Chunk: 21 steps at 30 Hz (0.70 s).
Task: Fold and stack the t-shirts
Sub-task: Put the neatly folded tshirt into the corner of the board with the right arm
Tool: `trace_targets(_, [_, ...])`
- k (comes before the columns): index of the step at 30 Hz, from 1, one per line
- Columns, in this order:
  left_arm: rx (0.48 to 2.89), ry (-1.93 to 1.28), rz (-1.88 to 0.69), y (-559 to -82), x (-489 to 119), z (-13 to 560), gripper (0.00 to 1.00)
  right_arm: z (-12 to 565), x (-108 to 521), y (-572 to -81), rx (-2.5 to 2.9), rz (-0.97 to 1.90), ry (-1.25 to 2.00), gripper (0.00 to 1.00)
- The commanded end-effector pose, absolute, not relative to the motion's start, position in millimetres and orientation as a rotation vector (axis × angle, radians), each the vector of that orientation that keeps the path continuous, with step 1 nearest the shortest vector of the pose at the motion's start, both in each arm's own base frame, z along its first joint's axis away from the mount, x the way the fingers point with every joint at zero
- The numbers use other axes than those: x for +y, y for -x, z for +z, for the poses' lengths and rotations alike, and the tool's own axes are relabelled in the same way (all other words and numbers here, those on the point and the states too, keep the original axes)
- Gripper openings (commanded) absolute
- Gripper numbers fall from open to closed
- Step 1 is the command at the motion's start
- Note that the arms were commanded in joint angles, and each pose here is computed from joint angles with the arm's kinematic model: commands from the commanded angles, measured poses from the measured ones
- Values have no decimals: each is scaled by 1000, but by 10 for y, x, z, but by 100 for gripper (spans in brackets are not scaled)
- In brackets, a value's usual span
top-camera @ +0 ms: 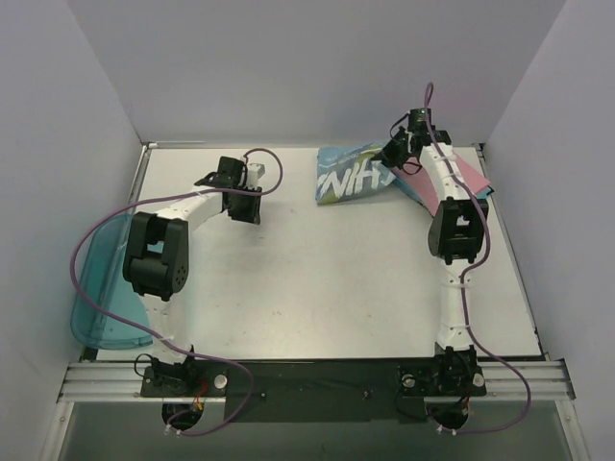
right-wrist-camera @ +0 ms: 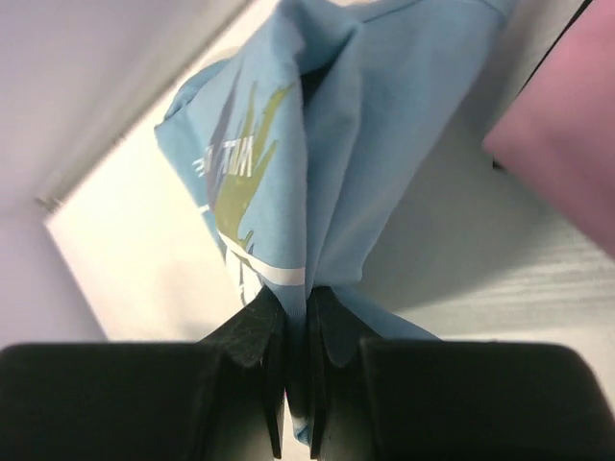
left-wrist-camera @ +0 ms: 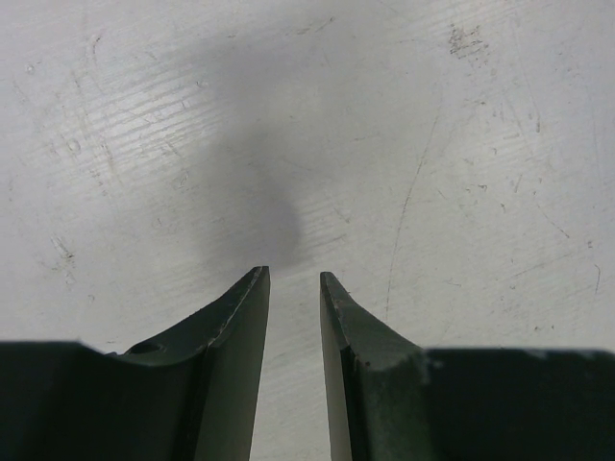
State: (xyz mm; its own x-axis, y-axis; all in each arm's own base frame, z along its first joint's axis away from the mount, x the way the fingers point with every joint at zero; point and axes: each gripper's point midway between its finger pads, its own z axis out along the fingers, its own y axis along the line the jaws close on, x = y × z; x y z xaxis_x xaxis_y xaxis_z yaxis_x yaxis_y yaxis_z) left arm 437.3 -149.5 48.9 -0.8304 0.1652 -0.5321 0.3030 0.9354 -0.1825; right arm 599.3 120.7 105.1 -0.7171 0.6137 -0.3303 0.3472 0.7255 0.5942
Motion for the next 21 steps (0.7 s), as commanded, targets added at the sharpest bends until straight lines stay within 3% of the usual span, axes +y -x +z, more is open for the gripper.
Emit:
trace_targets(1, [2468,-326,-340,-4597,-1493,740,38,1356,1093,-6457,2154,883,-1020,0])
trace_targets(12, [2471,-323,-311,-4594,-1406,717,38,2000,515,-6829,1880,865,-1048,0])
trace_targets(21, [2469,-322,-297,-4650,-1380,720,38,2198,205,-6708,1907,777,-909,0])
